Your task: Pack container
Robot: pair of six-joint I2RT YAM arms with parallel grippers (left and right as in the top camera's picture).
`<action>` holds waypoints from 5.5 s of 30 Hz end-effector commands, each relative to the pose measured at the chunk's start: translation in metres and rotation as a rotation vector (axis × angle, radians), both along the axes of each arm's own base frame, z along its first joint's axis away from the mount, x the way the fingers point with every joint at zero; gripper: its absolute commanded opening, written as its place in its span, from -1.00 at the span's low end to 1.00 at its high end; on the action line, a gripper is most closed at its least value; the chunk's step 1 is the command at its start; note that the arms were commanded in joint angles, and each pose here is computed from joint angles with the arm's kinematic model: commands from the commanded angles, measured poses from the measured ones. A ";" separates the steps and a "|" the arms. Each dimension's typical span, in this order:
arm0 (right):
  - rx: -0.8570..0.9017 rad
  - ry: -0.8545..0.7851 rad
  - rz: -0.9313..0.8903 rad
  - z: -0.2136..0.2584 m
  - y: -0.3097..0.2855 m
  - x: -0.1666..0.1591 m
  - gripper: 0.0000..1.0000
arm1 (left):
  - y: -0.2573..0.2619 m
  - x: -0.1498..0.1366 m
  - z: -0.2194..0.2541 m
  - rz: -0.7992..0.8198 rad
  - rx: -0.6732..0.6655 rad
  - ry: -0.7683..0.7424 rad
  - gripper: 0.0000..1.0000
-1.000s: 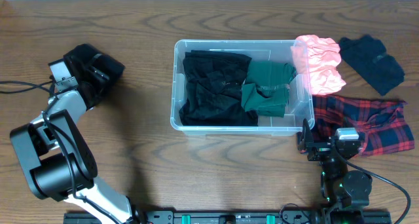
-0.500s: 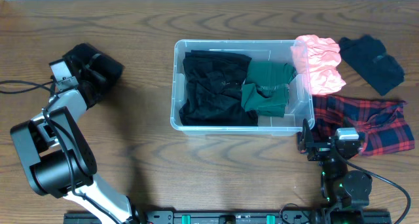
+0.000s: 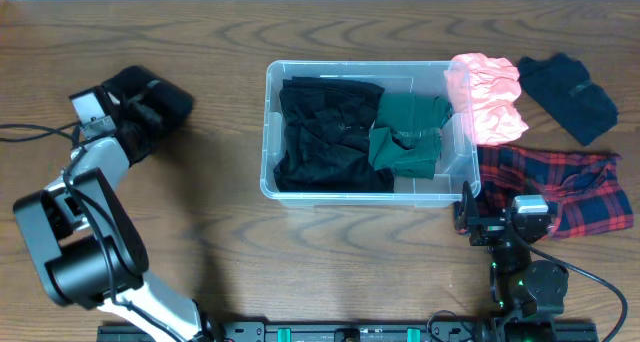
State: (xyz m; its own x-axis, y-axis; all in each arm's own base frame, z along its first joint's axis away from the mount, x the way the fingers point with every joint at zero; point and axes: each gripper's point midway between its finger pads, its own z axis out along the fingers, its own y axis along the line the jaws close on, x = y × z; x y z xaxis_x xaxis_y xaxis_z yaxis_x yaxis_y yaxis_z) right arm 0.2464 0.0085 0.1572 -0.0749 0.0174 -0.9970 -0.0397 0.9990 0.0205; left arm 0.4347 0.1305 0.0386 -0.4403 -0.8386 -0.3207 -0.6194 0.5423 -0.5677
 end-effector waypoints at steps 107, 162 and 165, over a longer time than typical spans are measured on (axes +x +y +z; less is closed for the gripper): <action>0.010 0.000 -0.002 0.000 0.000 0.000 0.98 | -0.459 -0.136 0.114 -1.965 0.719 -0.914 0.57; 0.010 0.000 -0.001 0.000 0.000 0.000 0.99 | -0.483 -0.106 0.066 -1.513 0.500 -0.174 -0.88; 0.010 0.000 -0.002 0.000 0.000 0.000 0.98 | -0.480 -0.098 0.035 -1.518 0.552 -0.123 -0.88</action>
